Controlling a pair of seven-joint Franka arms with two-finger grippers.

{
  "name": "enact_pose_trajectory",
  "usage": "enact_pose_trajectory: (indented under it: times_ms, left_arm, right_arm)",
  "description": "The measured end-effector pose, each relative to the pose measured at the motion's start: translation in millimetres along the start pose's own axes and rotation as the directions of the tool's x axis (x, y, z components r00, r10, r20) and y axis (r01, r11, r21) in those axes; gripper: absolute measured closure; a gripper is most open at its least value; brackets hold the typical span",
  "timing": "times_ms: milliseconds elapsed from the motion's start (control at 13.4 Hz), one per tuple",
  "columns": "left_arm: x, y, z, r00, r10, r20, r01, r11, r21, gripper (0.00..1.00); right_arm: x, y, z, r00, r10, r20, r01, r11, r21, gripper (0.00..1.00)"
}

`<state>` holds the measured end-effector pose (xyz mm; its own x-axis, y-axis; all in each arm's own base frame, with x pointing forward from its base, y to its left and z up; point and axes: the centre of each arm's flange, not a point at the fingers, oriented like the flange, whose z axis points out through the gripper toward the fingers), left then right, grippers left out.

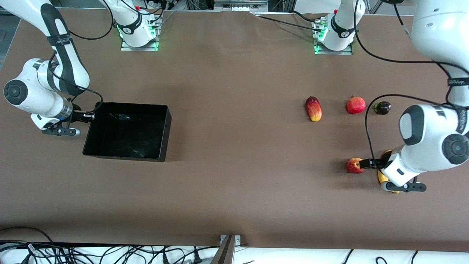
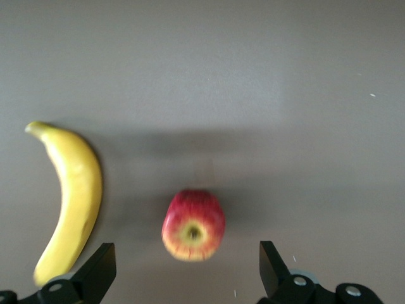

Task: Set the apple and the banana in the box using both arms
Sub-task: 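Drag the box toward center with the right gripper while the left gripper grasps the apple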

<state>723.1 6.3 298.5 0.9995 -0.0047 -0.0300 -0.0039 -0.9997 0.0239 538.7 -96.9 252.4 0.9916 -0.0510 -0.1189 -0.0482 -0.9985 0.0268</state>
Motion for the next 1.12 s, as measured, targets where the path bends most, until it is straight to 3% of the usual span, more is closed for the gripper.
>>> enact_pose_trajectory:
  times_ms: [150,224,523,673,822,1121]
  left_arm:
    - [2.9,-0.7,34.1,1.000,-0.001,-0.003,0.001,1.000,-0.002,0.00]
    - [3.1,-1.0,47.5,1.000,-0.001,0.004,0.001,1.000,-0.003,0.00]
    - [-0.9,-1.6,78.9,1.000,-0.002,0.030,0.002,1.000,-0.005,0.00]
    - [-8.0,-2.7,98.0,1.000,-0.001,0.028,0.001,1.000,-0.005,0.00]
    - [-16.6,-3.8,116.2,1.000,0.000,0.030,0.001,1.000,-0.005,0.00]
    - [-25.3,-5.8,131.9,1.000,-0.003,0.024,0.003,1.000,-0.004,0.06]
  right_arm:
    - [0.4,-0.1,0.7,1.000,0.005,-0.001,-0.005,1.000,0.005,0.91]
    - [1.0,-0.4,-1.4,1.000,0.008,-0.005,-0.008,1.000,0.007,0.94]
    - [10.4,-12.5,-33.6,0.999,-0.013,-0.032,0.014,1.000,0.010,0.94]
    - [17.5,-38.0,-71.6,0.999,0.016,0.028,-0.017,1.000,0.019,0.94]
    - [24.8,-85.0,-117.6,0.996,0.048,0.078,-0.049,0.999,0.018,0.94]
    - [23.9,-226.1,-165.5,0.992,0.114,0.053,-0.116,0.992,0.041,0.94]
